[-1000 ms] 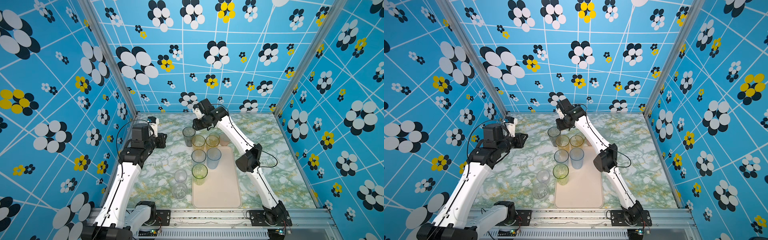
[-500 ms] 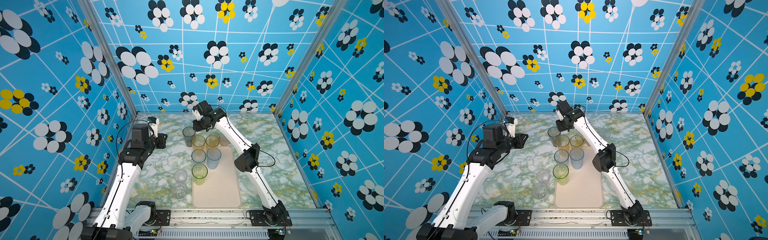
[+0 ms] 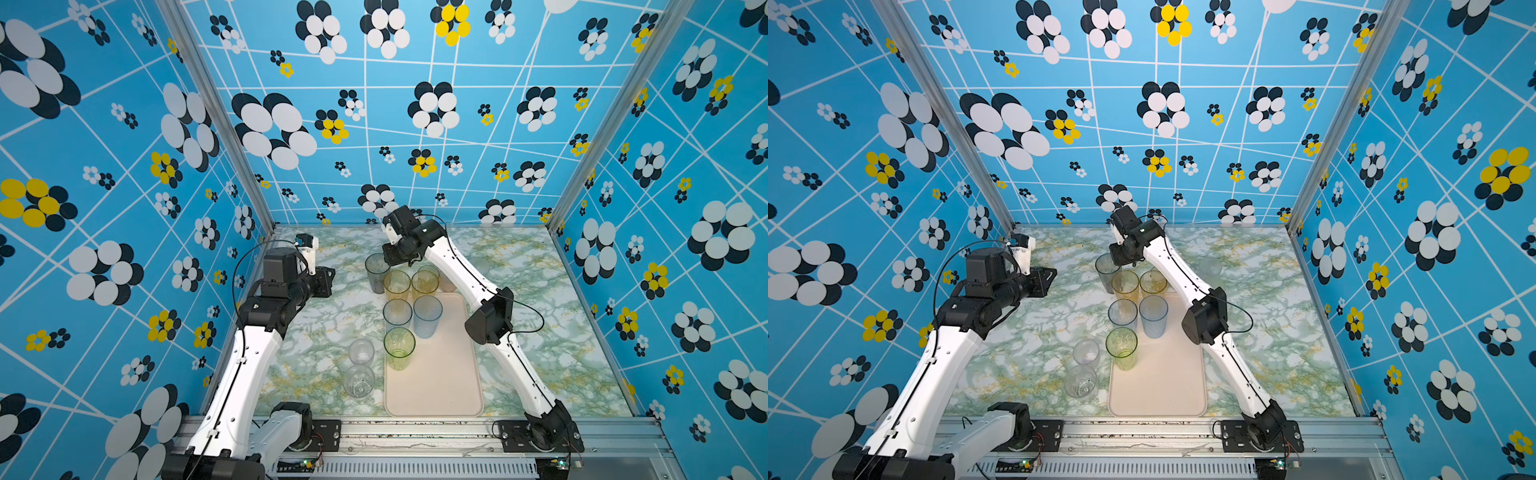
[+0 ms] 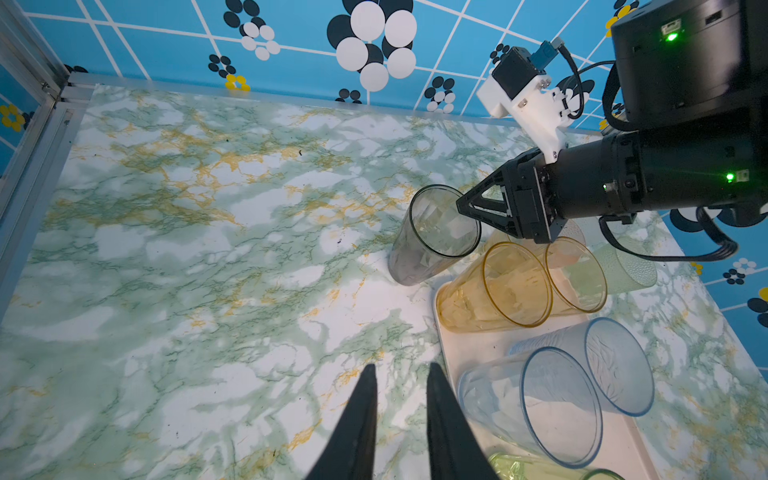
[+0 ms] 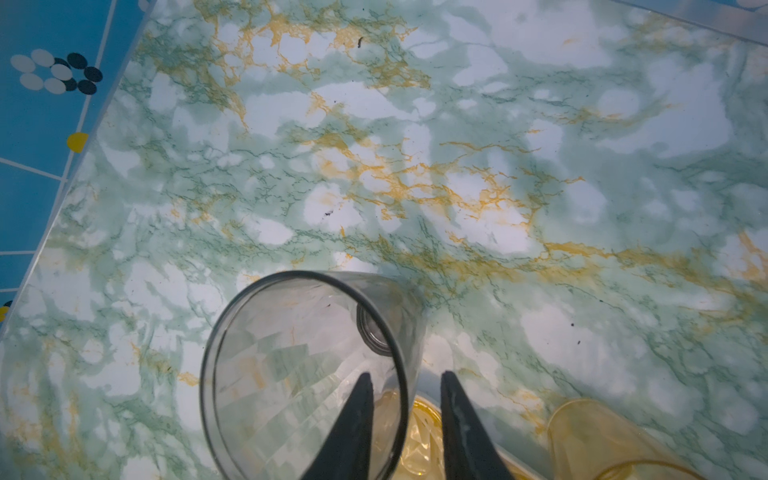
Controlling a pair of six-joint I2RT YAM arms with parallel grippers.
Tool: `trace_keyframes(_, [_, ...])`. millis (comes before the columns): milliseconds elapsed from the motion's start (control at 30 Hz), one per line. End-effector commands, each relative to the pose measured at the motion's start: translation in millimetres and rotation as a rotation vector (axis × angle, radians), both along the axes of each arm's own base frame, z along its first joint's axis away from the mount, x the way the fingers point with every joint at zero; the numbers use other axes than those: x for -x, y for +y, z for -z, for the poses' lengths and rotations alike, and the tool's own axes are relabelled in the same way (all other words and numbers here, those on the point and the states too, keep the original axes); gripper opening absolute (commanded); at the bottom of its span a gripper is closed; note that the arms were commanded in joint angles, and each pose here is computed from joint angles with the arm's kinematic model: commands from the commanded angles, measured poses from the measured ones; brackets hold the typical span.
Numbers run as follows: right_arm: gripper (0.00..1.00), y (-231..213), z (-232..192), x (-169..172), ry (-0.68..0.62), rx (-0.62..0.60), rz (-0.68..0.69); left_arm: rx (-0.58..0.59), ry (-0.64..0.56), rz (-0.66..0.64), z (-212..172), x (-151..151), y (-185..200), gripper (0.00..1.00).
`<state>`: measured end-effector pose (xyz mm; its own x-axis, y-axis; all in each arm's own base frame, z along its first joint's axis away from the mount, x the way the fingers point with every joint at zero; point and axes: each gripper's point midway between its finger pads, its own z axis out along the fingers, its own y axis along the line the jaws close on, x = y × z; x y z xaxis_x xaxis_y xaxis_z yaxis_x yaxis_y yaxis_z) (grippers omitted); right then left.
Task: Place the glasses into the tray
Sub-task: 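Lower the right gripper onto the smoky grey glass beyond the tray, then close the right gripper on the smoky grey glass rim, then lift the smoky grey glass with the right gripper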
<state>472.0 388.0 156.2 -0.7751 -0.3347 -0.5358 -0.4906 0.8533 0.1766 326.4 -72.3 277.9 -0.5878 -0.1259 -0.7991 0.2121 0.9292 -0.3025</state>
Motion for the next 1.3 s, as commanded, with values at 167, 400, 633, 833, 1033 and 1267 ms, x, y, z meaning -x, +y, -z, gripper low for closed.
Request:
trace_keyframes(167, [0.24, 7.6, 6.4, -3.0, -0.016, 0.000, 0.002, 0.005, -0.026, 0.002, -1.8, 1.4, 1.3, 0.24])
trace_keyframes(400, [0.20, 11.1, 6.4, -1.1, -0.014, -0.007, -0.008, 0.001, -0.021, -0.002, 0.3, 1.1, 2.3, 0.24])
trace_keyframes(633, [0.15, 14.0, 6.8, -1.1, -0.014, -0.016, -0.013, -0.002, -0.016, -0.002, 2.6, 0.8, 2.5, 0.24])
trace_keyframes(833, [0.09, 19.8, 1.7, -3.6, -0.036, -0.037, -0.016, -0.006, -0.015, -0.005, 3.5, 0.6, 3.3, 0.24])
trace_keyframes(1033, [0.00, 25.7, -11.5, -8.2, -0.072, -0.074, -0.006, -0.012, -0.013, -0.009, 4.2, 1.4, 4.3, 0.24])
trace_keyframes(1267, [0.00, 34.5, -45.0, -13.5, -0.136, -0.158, -0.002, -0.018, -0.008, -0.012, 6.1, 1.9, 5.4, 0.24])
